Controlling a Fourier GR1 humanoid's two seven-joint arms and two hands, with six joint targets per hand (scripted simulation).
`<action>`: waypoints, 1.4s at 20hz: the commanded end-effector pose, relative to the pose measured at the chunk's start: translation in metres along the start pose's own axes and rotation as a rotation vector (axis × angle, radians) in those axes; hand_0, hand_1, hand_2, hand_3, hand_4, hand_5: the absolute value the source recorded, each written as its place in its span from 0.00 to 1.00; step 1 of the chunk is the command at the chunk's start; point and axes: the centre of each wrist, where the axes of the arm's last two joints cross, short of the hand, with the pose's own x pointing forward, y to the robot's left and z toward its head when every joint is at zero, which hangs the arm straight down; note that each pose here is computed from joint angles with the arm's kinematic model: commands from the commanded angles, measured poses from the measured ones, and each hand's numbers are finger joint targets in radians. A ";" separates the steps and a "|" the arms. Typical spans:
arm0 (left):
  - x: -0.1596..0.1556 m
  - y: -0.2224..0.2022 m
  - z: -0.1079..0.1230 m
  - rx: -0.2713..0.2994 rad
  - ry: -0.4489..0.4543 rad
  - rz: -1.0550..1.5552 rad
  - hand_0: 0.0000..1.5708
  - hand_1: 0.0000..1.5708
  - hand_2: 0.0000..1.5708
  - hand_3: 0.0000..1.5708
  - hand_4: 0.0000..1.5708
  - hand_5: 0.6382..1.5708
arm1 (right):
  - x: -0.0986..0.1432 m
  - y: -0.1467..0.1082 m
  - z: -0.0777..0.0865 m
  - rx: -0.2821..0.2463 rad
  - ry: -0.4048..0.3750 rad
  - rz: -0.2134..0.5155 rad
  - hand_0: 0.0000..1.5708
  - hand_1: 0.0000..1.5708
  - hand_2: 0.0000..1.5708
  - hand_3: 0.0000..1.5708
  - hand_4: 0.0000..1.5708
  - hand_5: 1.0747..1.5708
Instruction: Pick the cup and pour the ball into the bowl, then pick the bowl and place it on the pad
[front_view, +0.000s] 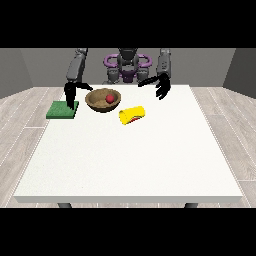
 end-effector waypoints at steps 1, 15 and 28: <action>0.001 0.012 -0.008 -0.015 0.010 0.054 0.00 0.00 0.00 0.00 0.00 0.95 | -0.024 0.000 0.018 0.010 0.032 -0.013 0.00 0.00 0.00 0.00 0.00 0.94; 0.042 0.005 -0.020 -0.095 -0.069 0.065 0.00 0.00 0.00 0.00 0.00 0.99 | -0.067 -0.006 0.048 -0.089 0.053 -0.085 0.00 0.00 0.00 0.00 0.07 0.91; 0.020 0.021 -0.007 -0.089 -0.007 0.047 0.00 0.00 0.00 0.00 0.00 0.99 | -0.051 0.047 0.009 -0.092 0.099 -0.136 0.00 0.00 0.00 0.00 0.24 0.96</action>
